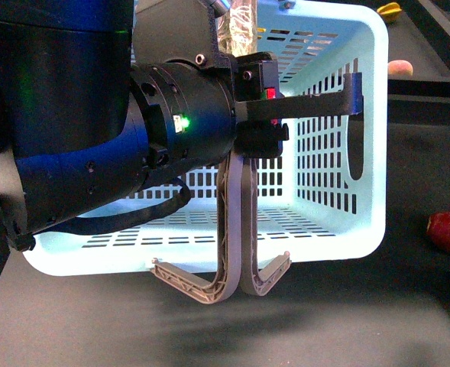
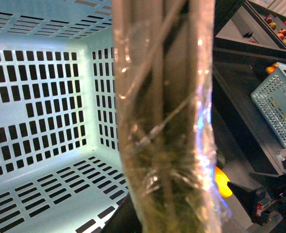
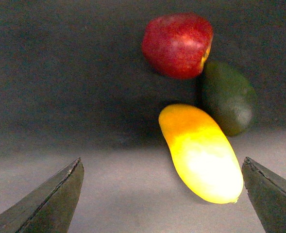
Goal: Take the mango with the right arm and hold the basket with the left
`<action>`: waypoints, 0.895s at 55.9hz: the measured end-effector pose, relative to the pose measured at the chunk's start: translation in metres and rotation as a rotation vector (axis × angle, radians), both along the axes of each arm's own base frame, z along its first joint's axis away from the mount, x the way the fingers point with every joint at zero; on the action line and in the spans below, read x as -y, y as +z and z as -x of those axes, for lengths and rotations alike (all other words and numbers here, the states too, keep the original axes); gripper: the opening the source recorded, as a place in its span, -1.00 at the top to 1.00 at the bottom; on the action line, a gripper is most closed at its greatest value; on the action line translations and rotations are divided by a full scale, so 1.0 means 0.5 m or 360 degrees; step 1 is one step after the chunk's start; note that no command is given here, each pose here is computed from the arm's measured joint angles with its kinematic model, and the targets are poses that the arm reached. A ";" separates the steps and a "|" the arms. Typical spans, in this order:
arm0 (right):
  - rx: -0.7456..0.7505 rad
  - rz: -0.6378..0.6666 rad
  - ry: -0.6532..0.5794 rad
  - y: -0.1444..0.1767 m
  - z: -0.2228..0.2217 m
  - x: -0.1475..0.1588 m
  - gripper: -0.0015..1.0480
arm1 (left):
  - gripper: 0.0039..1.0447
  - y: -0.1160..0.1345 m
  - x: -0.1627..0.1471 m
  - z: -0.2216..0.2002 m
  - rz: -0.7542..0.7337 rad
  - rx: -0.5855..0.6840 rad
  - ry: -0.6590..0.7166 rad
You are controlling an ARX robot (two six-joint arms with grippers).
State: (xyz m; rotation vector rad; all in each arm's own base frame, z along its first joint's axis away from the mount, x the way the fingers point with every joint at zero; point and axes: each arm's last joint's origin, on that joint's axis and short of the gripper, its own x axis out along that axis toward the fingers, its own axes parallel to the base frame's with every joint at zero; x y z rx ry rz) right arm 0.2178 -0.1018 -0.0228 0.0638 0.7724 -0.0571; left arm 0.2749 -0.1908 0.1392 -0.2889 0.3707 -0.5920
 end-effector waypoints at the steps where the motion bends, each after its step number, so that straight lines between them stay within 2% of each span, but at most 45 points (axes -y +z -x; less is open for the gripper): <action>1: -0.0008 -0.0002 -0.0003 -0.004 -0.001 0.002 -0.85 | 0.89 0.000 0.000 0.000 0.0000 0.0000 0.0000; 24: -0.0199 -0.0014 -0.0156 -0.117 -0.047 0.059 -0.85 | 0.89 0.000 0.000 0.000 -0.0001 0.0001 0.0002; 50: -0.0289 -0.0025 -0.0229 -0.182 -0.099 0.087 -0.85 | 0.89 0.000 0.000 0.000 0.0000 0.0000 0.0001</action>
